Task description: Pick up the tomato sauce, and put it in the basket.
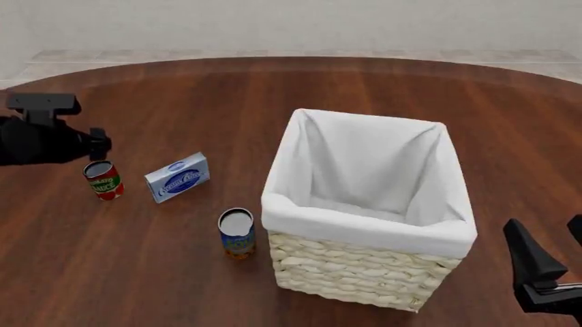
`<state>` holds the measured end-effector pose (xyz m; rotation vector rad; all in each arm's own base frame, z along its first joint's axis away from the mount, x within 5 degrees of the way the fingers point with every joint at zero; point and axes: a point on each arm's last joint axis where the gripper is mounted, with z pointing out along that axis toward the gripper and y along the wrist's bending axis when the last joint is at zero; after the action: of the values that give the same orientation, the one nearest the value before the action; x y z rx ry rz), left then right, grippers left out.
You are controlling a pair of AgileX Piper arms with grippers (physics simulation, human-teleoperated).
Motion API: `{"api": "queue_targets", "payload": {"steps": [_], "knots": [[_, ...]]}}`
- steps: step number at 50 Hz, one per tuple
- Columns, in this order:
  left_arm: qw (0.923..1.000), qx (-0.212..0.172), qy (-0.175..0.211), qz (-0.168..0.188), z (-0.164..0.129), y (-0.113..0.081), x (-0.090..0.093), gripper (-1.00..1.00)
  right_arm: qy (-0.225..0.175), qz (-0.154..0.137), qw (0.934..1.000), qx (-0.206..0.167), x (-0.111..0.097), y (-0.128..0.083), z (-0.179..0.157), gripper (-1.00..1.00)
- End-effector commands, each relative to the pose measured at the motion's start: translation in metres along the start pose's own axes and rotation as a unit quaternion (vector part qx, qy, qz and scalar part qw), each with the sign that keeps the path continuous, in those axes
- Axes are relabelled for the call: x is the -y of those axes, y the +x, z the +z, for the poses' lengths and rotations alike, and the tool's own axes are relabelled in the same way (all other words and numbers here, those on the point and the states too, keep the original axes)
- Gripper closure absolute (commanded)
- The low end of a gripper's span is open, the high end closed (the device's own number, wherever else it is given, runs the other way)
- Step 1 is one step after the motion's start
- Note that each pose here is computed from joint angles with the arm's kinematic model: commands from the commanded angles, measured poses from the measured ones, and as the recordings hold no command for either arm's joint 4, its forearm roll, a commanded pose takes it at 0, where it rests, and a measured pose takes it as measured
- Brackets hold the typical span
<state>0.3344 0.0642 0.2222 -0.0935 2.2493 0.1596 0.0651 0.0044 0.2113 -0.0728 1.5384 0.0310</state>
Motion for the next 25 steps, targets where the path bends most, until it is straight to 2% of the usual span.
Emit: {"api": "queue_targets", "payload": {"steps": [1,25], "knots": [[1.0,-0.009,-0.001,-0.002,0.011,0.009,-0.001,-1.0,0.0,-0.002,1.0,-0.001,0.0,0.0,0.002,-1.0],[0.9997,-0.018,0.003,-0.014,0.029,0.025,0.004,-1.0,-0.001,-0.003,1.0,-0.002,0.0,0.0,0.002,-1.0]]}}
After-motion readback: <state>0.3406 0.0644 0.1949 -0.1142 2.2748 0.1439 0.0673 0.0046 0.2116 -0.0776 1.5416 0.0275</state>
